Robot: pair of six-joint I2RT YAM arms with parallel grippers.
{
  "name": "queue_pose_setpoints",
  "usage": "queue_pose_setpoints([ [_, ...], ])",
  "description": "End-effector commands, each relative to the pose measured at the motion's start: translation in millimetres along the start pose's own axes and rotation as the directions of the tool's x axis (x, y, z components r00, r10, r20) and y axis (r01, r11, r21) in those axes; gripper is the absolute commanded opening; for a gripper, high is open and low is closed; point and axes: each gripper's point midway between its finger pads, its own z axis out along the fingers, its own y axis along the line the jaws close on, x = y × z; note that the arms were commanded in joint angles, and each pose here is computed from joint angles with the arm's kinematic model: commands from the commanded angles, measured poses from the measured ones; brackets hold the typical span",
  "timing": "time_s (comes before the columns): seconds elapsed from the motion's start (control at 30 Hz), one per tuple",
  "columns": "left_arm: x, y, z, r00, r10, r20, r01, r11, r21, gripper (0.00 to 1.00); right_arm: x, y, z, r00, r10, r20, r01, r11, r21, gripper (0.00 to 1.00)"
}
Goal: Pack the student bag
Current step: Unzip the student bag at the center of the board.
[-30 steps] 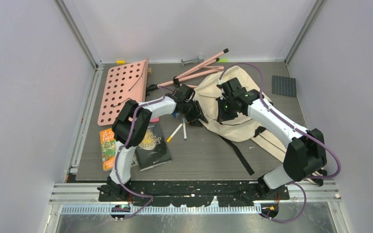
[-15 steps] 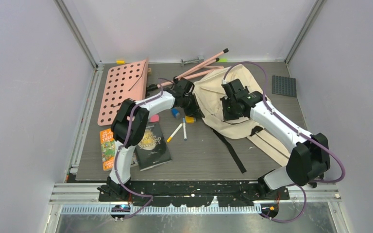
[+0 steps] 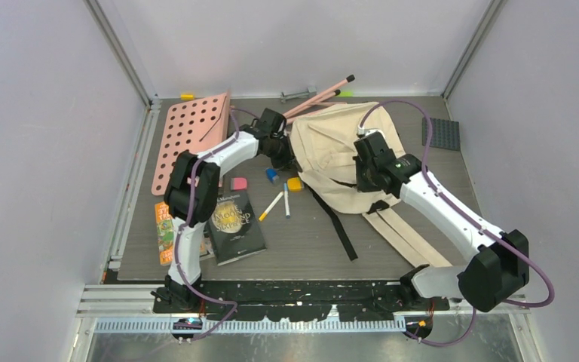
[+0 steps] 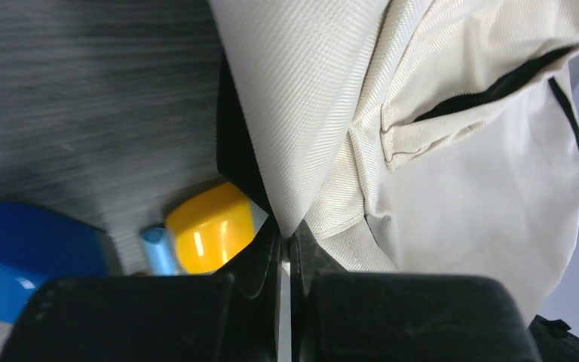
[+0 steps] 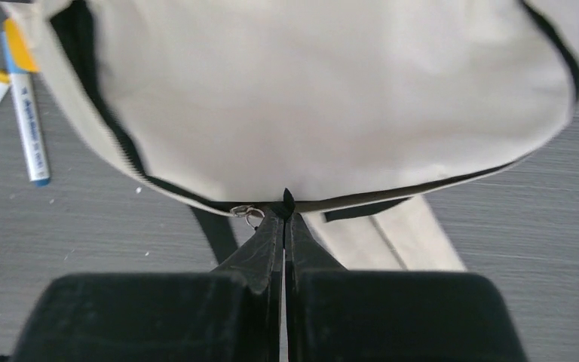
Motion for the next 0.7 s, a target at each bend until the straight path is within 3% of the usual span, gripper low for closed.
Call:
queue_pose_setpoints([
  [0.0, -75, 12, -41, 0.968, 0.059, 0.244, -0.046, 0.997, -0.057, 0.0, -6, -43, -2, 0.998, 0.022, 0.055, -0.034, 0.973, 0.227, 0.01],
  [0.2, -88, 25, -45, 0.957, 0.099, 0.273, -0.065, 0.989, -0.131, 0.0, -25, -53, -1, 0.993, 0.05, 0.103, -0.079, 0.949, 0.304, 0.01],
  [0.33, -92, 15, -51, 0.944, 0.154, 0.292, -0.127, 0.986, -0.11, 0.01, -37, -38, 0, 0.988, 0.065, 0.139, -0.094, 0.974, 0.208, 0.01],
  [0.53, -95, -4, -81, 0.87, 0.312, 0.382, -0.275, 0.95, -0.148, 0.57, -47, -23, -8, 0.976, 0.097, 0.196, -0.12, 0.987, 0.108, 0.0],
  [0.67, -77, -52, -101, 0.753, 0.486, 0.444, -0.503, 0.86, -0.089, 0.65, -48, -18, -8, 0.974, 0.102, 0.204, -0.12, 0.99, 0.075, 0.01],
])
